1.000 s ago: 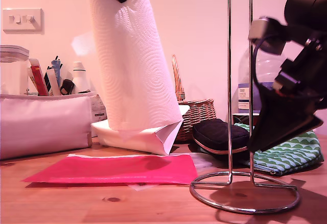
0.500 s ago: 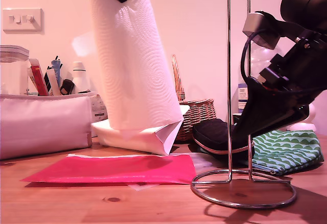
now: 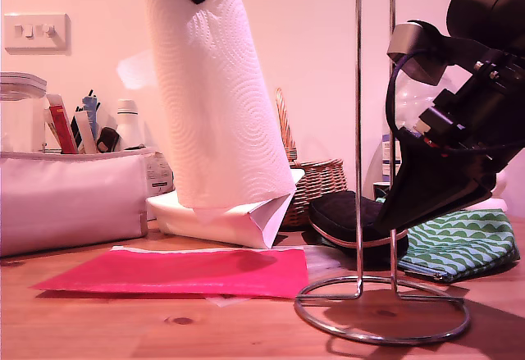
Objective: Insert the paper towel roll into the metallic stand.
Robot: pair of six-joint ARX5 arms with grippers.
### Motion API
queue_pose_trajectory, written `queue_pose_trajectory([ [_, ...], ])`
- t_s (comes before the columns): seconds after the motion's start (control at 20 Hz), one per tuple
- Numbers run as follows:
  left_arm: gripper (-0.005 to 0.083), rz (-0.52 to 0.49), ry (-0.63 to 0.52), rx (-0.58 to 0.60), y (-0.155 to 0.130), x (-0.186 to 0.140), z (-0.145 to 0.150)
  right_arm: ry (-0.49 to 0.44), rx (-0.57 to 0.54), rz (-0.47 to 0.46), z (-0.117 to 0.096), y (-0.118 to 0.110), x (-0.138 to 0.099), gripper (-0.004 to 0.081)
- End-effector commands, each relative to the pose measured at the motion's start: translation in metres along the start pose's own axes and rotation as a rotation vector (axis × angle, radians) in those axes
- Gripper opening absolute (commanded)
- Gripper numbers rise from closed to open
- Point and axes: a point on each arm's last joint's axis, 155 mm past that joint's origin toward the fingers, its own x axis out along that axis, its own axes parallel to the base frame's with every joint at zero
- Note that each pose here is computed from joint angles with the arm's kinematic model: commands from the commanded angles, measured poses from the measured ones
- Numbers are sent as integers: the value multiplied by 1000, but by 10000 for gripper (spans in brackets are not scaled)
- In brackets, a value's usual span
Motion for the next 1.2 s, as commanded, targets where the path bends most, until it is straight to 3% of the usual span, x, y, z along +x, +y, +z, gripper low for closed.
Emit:
queue_pose_trajectory([
  [0.0,-24,3,-9,-1,1,1,3,-6,16,48,1,9,4,46],
  [0.45,-24,4,-8,0,1,1,3,-34,-53,126,12,41,11,-11],
  [0.9,-24,7,-7,-1,0,-6,2,-127,-159,-19,45,37,22,-11],
  [1.15,-24,5,5,-12,-1,-6,-1,-101,-188,-13,39,47,35,-11],
])
